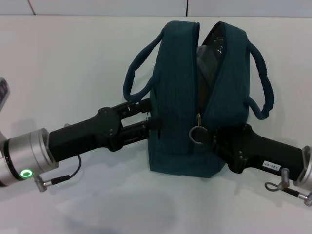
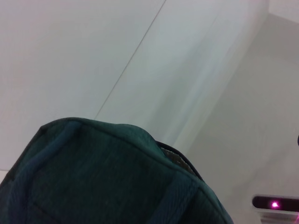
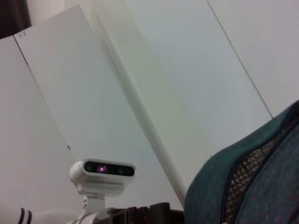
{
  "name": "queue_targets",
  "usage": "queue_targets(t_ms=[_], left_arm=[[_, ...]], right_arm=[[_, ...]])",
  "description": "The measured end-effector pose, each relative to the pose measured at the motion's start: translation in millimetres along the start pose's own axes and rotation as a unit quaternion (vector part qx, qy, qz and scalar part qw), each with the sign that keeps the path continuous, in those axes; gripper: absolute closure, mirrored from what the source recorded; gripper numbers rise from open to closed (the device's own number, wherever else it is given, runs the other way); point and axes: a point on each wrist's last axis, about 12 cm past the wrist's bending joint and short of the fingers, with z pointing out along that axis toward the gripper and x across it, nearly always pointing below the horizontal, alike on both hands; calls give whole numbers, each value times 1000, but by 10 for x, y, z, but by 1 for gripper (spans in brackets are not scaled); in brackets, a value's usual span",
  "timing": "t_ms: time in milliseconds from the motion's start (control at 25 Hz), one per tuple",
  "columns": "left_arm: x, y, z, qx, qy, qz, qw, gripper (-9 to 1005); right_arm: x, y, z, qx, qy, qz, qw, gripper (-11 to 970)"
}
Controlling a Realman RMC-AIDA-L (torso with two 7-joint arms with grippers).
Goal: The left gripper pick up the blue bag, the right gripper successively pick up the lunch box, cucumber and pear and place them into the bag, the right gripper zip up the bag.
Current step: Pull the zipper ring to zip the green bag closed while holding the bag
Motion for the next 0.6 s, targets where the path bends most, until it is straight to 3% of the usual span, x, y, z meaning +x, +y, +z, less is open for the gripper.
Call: queue_targets(t_ms=[600], left_arm=[[-3, 4, -8, -3, -2, 0, 1000, 261]], right_arm=[[10, 3, -132, 7, -10, 10, 1000, 938]])
